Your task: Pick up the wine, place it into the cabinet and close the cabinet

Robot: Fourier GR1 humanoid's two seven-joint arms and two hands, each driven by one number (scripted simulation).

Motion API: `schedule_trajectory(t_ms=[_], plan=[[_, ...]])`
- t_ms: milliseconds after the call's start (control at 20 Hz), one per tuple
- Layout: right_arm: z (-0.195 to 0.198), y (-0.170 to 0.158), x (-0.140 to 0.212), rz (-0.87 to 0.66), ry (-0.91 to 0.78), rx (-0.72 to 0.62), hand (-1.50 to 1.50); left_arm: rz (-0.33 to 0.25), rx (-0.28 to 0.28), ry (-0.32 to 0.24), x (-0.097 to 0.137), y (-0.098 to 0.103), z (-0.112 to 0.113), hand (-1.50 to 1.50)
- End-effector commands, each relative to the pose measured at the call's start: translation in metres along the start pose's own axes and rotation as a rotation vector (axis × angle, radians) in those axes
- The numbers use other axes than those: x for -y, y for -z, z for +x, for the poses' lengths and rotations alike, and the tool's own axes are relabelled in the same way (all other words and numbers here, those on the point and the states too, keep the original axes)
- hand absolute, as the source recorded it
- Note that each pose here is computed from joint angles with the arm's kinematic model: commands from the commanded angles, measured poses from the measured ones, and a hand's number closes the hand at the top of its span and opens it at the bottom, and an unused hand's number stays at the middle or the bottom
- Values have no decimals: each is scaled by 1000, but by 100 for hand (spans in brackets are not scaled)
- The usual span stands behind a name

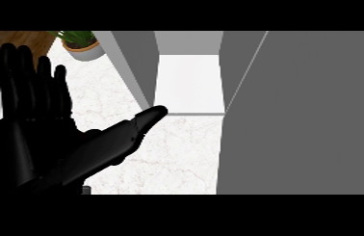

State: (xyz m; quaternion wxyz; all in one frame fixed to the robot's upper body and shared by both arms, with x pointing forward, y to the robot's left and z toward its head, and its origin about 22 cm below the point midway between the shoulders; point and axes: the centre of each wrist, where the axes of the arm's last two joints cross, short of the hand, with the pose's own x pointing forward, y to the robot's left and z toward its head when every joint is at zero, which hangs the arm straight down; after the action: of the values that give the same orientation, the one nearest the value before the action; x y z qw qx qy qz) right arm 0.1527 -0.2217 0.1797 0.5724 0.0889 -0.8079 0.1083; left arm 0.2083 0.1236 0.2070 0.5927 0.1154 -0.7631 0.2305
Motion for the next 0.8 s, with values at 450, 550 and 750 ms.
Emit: schedule_trajectory(t_ms=[450,550,750], plan=[[43,-24,-10,8,9,56,-150,95,-64,30,-51,-3,0,-150],[33,-15,-2,11,1,50,-150,130,-70,33,-65,9,-15,-150],[35,-20,0,-8,6,69,-150,130,-128,23,-74,1,-26,-150]])
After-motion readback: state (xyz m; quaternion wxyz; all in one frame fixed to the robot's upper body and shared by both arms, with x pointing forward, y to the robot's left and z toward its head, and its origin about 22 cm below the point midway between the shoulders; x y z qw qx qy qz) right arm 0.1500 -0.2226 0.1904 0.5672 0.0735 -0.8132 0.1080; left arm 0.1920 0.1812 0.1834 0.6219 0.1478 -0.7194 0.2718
